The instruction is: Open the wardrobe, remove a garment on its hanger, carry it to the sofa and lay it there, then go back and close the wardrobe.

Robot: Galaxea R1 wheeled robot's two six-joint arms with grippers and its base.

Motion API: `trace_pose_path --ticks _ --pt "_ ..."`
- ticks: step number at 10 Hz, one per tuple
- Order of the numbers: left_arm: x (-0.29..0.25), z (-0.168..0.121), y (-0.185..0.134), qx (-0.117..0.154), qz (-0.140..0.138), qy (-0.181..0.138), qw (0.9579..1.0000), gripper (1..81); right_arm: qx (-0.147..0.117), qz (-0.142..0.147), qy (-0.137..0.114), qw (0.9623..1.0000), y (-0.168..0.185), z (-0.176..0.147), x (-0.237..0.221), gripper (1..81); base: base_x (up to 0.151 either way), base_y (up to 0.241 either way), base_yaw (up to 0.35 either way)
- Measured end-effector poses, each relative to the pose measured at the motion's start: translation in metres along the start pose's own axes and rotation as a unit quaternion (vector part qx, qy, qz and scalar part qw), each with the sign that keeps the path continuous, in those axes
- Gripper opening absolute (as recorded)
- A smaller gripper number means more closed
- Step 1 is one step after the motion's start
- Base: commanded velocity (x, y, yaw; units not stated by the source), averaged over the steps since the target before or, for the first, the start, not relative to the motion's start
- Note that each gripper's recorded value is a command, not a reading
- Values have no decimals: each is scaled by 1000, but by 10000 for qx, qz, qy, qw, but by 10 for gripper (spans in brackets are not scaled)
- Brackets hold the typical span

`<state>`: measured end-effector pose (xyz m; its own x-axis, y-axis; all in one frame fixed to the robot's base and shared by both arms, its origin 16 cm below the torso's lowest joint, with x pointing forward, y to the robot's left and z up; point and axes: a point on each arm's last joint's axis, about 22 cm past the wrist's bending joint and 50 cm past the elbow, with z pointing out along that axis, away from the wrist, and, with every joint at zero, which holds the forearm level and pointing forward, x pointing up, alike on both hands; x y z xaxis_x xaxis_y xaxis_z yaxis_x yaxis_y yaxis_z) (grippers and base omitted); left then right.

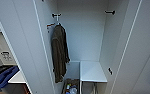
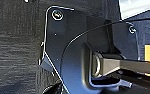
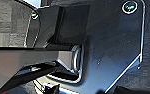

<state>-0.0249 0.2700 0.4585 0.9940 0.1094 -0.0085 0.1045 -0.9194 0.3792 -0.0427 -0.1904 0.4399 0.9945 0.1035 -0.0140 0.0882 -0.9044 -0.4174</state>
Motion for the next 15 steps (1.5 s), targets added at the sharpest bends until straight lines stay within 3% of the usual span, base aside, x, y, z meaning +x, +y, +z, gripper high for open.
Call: trace_pose_path --ticks 2,6,10,11,13,15 --pt "8 -34 -50 175 -208 149 9995 811 27 49 145 9999 29 -26 21 811 0 0 0" --pt "22 -95 -122 417 -653 501 9957 811 -253 448 347 9981 105 -90 37 811 0 0 0" --pt "-63 -126 -147 553 -1054 91 9928 811 -55 590 547 9967 91 -94 65 811 0 0 0" --pt "-57 -142 -162 650 -1075 155 9920 811 -12 593 579 9966 90 -99 71 811 0 0 0" --pt "-21 -158 -161 550 -1014 421 9924 811 38 666 662 9956 98 -122 86 811 0 0 0" --pt "-24 -160 -154 601 -901 331 9936 811 -20 731 899 9933 119 -156 122 811 0 0 0"
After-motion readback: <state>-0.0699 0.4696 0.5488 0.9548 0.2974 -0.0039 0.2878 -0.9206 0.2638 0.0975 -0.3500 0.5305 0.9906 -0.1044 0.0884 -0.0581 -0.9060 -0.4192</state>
